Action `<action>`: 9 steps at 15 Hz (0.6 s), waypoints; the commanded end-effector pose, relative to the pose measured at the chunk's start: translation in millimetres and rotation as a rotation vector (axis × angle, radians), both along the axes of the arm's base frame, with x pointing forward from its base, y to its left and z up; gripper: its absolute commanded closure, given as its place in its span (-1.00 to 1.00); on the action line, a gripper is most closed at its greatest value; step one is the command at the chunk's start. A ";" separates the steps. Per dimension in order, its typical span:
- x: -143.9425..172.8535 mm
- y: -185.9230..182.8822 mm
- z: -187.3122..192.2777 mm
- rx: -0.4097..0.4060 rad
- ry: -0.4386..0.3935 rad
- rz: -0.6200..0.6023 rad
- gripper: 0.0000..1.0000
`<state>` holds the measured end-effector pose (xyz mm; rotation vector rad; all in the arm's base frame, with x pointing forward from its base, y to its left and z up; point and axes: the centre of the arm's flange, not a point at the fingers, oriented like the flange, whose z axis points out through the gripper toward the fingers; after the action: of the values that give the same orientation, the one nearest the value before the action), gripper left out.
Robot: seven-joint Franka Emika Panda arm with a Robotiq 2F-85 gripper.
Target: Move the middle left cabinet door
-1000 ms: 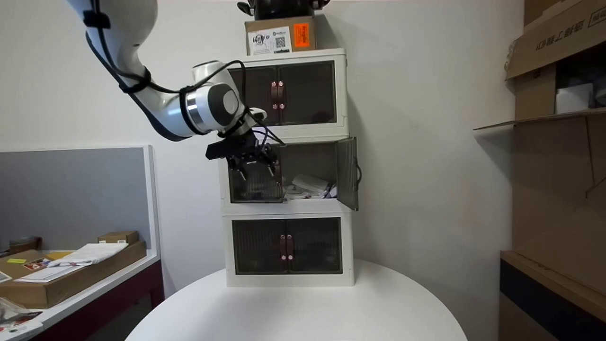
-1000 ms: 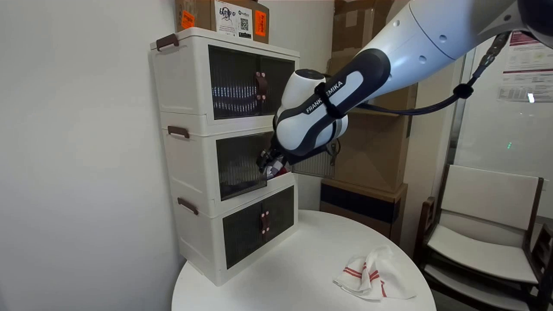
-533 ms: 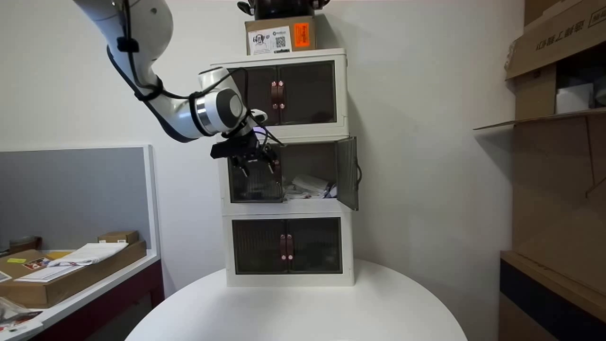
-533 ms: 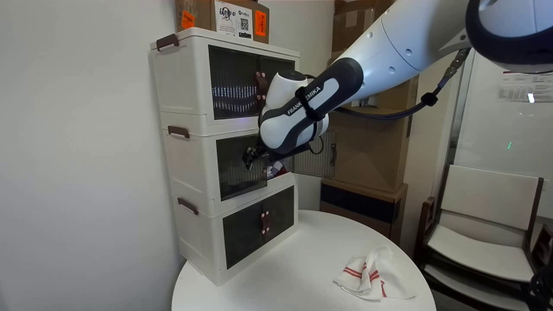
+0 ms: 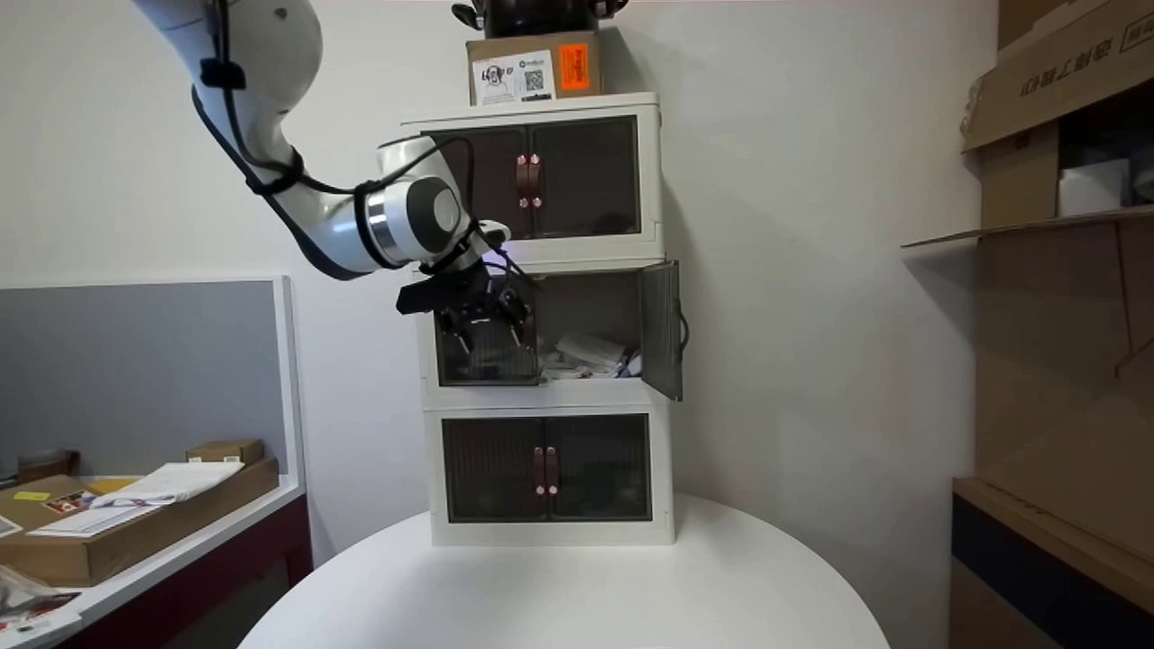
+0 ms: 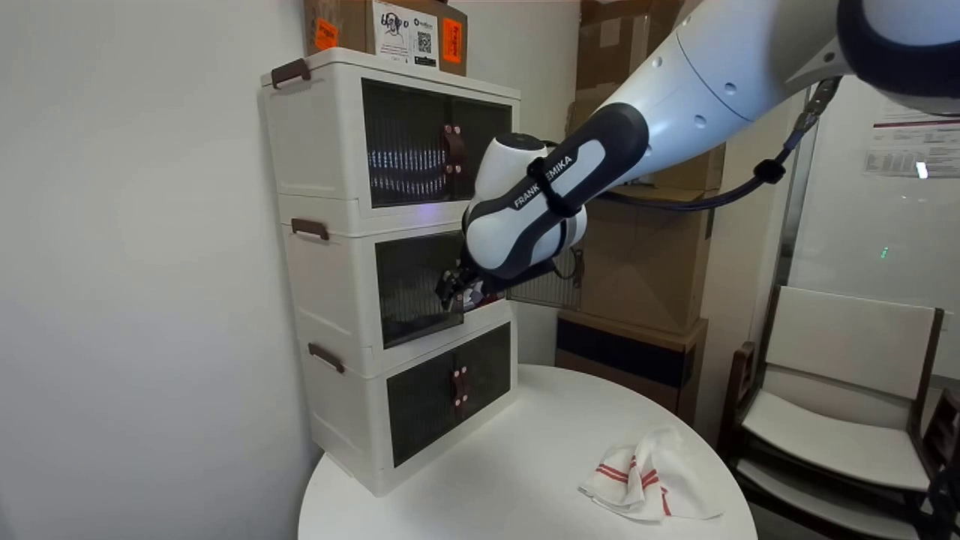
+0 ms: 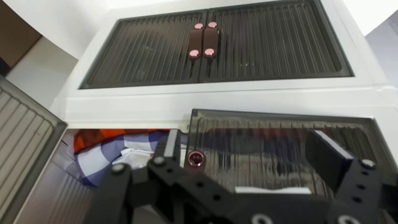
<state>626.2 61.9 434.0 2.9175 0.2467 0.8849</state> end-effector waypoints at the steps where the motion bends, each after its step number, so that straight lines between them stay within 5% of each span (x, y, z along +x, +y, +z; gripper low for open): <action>1: -45.4 -19.6 4.1 0.010 0.006 0.019 -1.00; 9: -62.8 -25.7 1.9 0.025 -0.060 0.008 -1.00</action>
<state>571.8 36.1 441.2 2.9285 0.2394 0.9266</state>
